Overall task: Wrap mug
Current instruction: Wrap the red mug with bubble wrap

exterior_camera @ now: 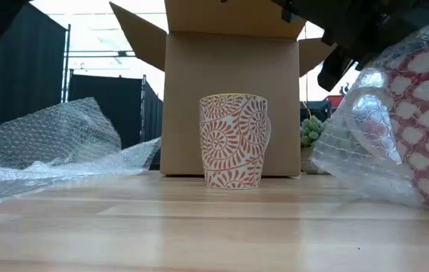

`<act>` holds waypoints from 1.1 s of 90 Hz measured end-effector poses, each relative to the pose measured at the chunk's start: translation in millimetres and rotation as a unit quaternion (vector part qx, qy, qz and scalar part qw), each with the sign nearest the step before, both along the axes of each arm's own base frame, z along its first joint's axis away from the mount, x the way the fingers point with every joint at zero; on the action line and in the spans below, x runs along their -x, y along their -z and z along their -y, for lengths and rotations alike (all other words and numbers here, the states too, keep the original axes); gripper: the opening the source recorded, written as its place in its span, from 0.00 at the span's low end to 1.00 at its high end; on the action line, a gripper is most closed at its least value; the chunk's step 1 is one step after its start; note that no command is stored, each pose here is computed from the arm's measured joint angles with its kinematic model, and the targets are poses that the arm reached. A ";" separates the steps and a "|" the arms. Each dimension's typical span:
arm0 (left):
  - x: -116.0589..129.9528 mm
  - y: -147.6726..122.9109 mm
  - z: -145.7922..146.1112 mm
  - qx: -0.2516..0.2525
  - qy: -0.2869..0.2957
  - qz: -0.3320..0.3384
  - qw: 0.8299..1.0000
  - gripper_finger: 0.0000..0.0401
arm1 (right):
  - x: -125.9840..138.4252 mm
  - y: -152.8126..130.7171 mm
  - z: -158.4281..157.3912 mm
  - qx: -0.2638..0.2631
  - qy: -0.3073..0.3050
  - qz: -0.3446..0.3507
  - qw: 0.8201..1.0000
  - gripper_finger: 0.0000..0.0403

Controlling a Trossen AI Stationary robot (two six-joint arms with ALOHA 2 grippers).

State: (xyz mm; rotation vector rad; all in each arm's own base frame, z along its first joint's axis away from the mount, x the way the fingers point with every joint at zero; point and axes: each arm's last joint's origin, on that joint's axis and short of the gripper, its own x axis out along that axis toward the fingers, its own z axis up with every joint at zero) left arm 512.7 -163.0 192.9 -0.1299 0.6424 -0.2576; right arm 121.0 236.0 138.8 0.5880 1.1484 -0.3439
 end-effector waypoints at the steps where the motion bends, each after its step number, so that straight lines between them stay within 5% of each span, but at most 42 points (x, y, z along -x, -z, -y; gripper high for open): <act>1: 0.0 0.0 0.0 0.000 0.000 0.000 1.000 0.00 | 0.0 0.2 0.0 0.000 0.000 -0.001 1.000 0.44; 32: 0.5 0.2 0.9 0.009 0.015 -0.005 1.000 0.00 | 9.7 -12.1 10.8 0.016 0.010 -0.025 1.000 0.02; 84: 1.0 0.9 1.0 0.009 0.018 -0.009 1.000 0.00 | 22.7 -41.3 36.5 0.047 0.055 0.003 0.997 0.00; 99: 2.1 2.3 0.7 0.007 0.019 -0.018 1.000 0.00 | 25.5 -46.3 44.1 0.044 0.109 0.006 0.993 0.00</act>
